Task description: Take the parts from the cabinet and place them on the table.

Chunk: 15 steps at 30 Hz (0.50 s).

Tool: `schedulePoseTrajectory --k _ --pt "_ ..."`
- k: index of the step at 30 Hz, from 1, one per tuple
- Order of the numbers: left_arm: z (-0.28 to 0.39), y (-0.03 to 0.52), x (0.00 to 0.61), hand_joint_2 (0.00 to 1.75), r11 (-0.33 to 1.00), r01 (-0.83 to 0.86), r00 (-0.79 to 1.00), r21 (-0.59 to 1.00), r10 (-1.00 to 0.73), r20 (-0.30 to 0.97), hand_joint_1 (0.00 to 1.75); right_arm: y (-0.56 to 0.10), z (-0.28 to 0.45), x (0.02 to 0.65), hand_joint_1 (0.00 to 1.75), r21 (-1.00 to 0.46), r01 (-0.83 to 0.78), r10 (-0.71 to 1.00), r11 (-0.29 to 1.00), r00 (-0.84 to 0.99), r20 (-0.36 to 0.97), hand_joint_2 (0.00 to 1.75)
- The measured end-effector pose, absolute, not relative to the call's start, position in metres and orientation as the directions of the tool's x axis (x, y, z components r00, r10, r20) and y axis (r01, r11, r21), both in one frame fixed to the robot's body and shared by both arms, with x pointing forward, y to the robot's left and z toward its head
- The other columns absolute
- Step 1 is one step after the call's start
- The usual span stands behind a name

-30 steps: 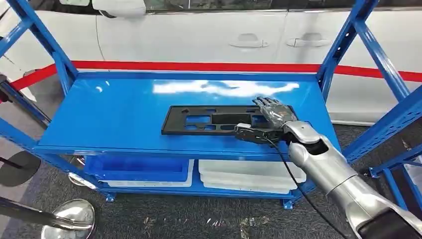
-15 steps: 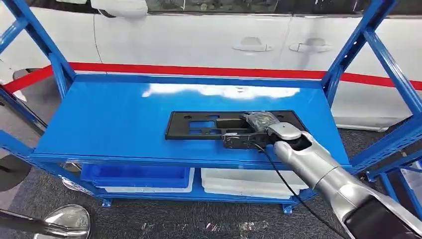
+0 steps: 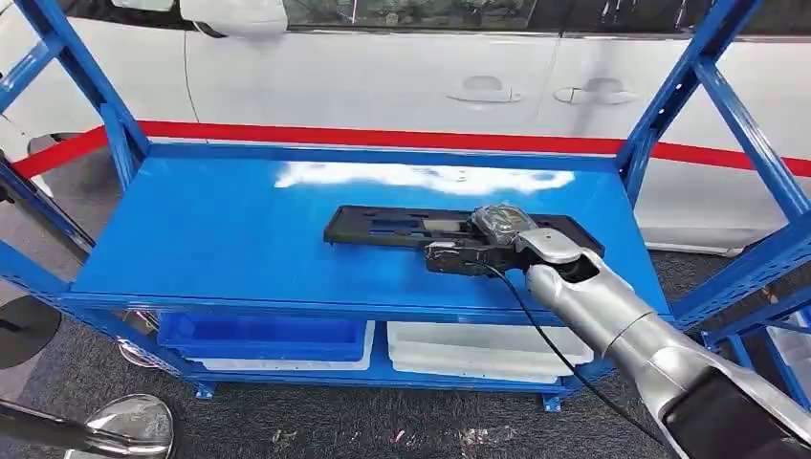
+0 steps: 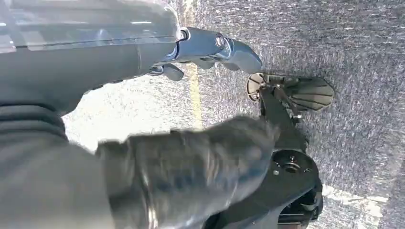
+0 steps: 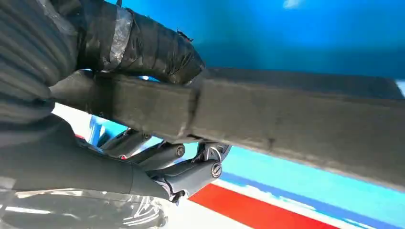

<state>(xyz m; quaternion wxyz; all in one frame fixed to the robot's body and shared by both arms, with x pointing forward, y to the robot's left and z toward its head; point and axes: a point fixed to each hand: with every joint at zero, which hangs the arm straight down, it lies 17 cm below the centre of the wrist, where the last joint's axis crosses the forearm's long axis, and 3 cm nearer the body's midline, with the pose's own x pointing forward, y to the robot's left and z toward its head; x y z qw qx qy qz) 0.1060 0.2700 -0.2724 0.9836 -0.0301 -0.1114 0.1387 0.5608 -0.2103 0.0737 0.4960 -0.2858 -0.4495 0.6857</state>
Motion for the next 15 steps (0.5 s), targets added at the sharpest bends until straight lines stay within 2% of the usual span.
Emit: schedulePoseTrajectory --k 15 --pt "-0.272 0.273 0.108 1.75 0.953 -0.29 0.927 -0.087 0.302 0.224 0.0 -0.197 0.128 0.565 1.75 -0.961 -0.277 0.919 0.007 -0.376 0.116 1.75"
